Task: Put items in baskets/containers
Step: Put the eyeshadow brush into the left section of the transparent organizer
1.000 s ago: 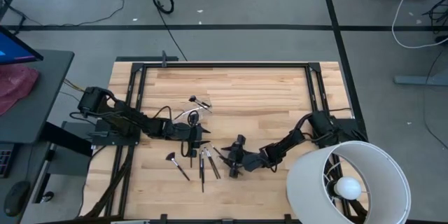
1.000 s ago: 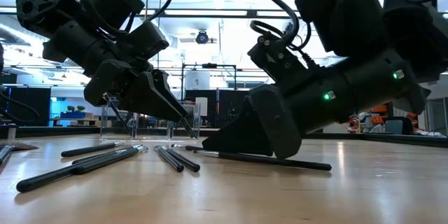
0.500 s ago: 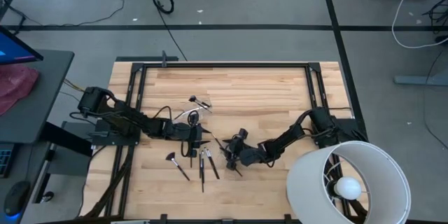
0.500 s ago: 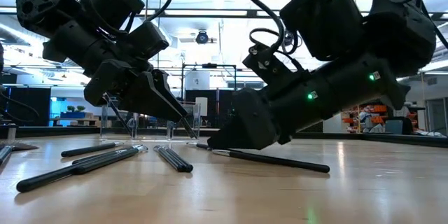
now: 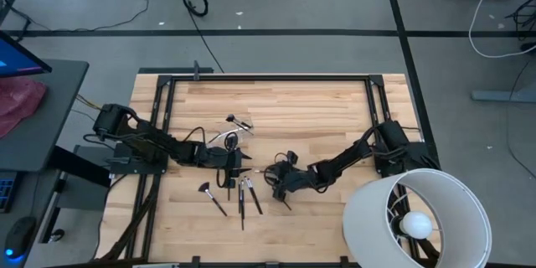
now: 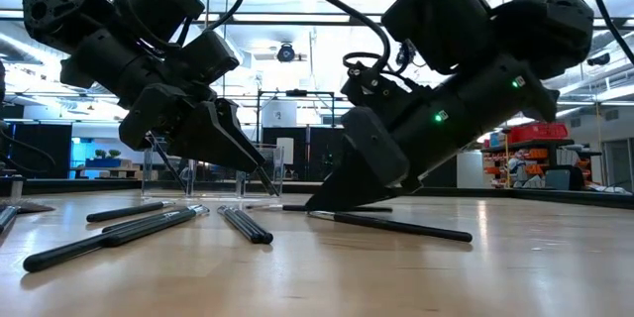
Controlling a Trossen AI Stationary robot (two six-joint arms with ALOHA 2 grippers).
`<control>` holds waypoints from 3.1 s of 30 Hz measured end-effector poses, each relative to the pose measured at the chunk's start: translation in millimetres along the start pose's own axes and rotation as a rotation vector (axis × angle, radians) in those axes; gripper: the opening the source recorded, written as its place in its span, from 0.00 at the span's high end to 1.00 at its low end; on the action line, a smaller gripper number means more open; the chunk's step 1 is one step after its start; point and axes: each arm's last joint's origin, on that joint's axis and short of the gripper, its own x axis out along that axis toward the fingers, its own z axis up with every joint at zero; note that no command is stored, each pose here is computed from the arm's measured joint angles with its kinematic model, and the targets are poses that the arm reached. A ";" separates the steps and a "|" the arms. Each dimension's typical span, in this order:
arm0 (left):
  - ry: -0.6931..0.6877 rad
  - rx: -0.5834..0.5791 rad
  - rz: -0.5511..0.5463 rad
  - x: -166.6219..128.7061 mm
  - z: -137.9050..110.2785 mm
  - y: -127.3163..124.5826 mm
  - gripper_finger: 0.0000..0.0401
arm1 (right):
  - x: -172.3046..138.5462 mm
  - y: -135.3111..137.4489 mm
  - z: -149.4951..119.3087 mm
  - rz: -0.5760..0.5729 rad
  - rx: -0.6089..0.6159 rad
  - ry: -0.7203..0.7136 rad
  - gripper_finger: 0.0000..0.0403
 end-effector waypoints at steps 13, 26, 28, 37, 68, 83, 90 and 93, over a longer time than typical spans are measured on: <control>0.000 0.000 0.000 0.0 0.0 0.0 0.55 | 1.7 -6.9 0.7 0.029 -0.177 0.028 0.59; 0.007 -0.015 0.003 0.0 -0.7 0.1 0.55 | 11.0 -23.5 10.6 0.151 -0.214 0.024 0.59; 0.012 -0.020 0.004 0.0 -1.1 0.1 0.55 | 11.5 -23.2 10.5 0.152 -0.214 0.016 0.59; 0.022 -0.029 0.003 0.0 -2.2 -0.1 0.55 | 12.0 -23.2 11.4 0.156 -0.231 0.003 0.59; -0.096 -0.128 -0.007 -1.2 9.5 -2.5 0.55 | 2.9 -42.5 -38.8 0.329 -0.270 -0.236 0.62; -0.118 -0.148 -0.206 -2.5 12.1 -9.6 0.55 | 13.1 -66.2 -29.8 0.390 -0.331 -0.238 0.96; -0.120 -0.148 -0.203 -1.3 15.1 -8.9 0.55 | 14.3 -71.8 -24.8 0.306 -0.290 -0.287 0.98; -0.118 -0.121 -0.160 0.2 16.3 -5.8 0.55 | 15.4 -73.1 -25.1 0.318 -0.277 -0.269 0.98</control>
